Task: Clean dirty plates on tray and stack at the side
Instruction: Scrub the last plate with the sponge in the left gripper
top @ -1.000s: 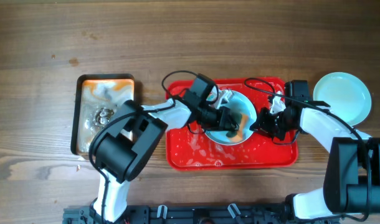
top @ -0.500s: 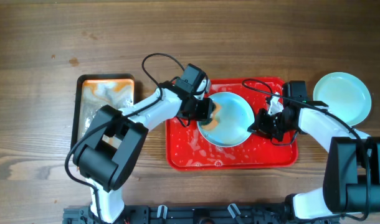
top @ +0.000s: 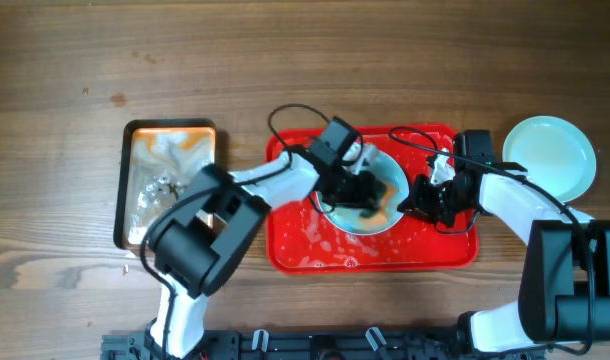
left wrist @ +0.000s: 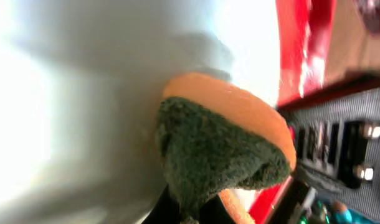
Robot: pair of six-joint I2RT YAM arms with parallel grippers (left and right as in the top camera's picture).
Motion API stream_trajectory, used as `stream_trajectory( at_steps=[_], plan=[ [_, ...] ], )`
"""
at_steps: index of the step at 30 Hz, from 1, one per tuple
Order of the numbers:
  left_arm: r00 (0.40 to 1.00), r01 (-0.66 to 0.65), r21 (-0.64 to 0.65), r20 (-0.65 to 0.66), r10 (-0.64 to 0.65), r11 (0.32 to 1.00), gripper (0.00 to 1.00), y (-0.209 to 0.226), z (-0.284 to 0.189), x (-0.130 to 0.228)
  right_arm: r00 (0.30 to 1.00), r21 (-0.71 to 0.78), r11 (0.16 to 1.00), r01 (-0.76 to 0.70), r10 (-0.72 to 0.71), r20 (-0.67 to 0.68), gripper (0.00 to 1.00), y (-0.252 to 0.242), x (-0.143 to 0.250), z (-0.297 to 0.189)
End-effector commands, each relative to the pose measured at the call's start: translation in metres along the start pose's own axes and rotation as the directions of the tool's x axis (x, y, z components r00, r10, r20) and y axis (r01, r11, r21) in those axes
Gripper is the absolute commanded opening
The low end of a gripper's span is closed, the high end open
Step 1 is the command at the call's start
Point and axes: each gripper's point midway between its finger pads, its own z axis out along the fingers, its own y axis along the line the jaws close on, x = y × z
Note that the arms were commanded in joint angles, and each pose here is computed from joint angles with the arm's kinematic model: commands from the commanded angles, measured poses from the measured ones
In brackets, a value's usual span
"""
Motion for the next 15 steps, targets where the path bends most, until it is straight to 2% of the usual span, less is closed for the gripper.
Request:
stream_trajectory(
  at_steps=[1,5,8,10,11,13,15],
  plan=[
    [0.990,0.113,-0.441,0.130,-0.061,0.890,0.04,0.123,-0.039,-0.017,0.999,0.132,0.990,-0.046,0.050,-0.023,0.04,-0.033,0.010,0.011],
    [0.991,0.130,-0.608,0.108,-0.081,0.783,0.04,0.172,-0.073,-0.006,0.998,0.138,0.989,-0.051,0.054,-0.020,0.04,-0.034,0.010,0.011],
    [0.993,0.095,-0.640,0.005,-0.119,0.762,0.04,0.173,-0.075,0.022,0.998,0.154,0.986,-0.060,0.063,-0.017,0.04,-0.037,0.010,0.010],
    [0.982,0.028,-0.532,-0.142,-0.122,0.846,0.04,0.147,-0.058,0.049,0.998,0.157,0.986,-0.060,0.064,-0.016,0.04,-0.038,0.010,0.010],
    [0.967,0.000,-0.364,-0.236,-0.092,0.932,0.04,0.113,-0.043,0.064,0.998,0.157,0.986,-0.062,0.065,-0.016,0.04,-0.038,0.010,0.010],
    [0.953,0.000,-0.142,-0.299,-0.042,0.990,0.04,0.067,-0.028,0.076,0.997,0.157,0.985,-0.067,0.070,-0.015,0.04,-0.038,0.010,0.010],
    [0.955,-0.007,0.014,-0.295,0.011,1.000,0.04,0.033,-0.017,0.073,0.997,0.156,0.985,-0.067,0.071,-0.015,0.04,-0.038,0.010,0.010]
  ],
)
